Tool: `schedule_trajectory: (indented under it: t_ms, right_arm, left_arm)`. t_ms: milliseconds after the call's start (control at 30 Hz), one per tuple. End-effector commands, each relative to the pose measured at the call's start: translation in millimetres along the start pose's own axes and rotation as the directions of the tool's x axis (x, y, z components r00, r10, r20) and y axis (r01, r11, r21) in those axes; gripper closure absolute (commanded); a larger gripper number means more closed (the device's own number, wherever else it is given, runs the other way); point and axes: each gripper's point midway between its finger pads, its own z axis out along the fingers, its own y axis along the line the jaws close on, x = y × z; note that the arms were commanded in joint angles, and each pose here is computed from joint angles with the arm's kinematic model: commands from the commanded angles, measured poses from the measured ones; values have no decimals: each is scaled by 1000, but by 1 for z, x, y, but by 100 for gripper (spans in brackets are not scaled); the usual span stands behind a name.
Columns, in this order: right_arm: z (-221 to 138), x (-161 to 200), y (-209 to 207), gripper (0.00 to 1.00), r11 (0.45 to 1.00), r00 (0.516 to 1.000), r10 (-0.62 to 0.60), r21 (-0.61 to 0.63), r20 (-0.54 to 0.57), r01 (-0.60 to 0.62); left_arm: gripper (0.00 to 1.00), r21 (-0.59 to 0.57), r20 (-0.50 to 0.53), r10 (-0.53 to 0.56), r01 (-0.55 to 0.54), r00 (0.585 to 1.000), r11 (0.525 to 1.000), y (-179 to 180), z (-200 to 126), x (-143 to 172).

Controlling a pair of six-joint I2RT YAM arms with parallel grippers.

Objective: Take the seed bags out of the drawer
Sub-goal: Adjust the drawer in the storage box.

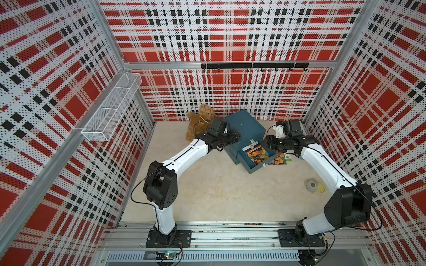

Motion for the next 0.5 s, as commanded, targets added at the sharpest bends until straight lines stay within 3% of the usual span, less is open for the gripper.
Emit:
schedule_trajectory:
  t_ms: [0,467]
  right_arm:
    - [9,5,-5,30,996,997,-73,46,-31,74]
    - [52,17,-16,17,963,974,-209,156,-91,222]
  left_arm:
    - [22,-5,-42,2,-2,999,1000,-8,-5,9]
    - [21,11,-54,-8,8,999,1000,-18,11,8]
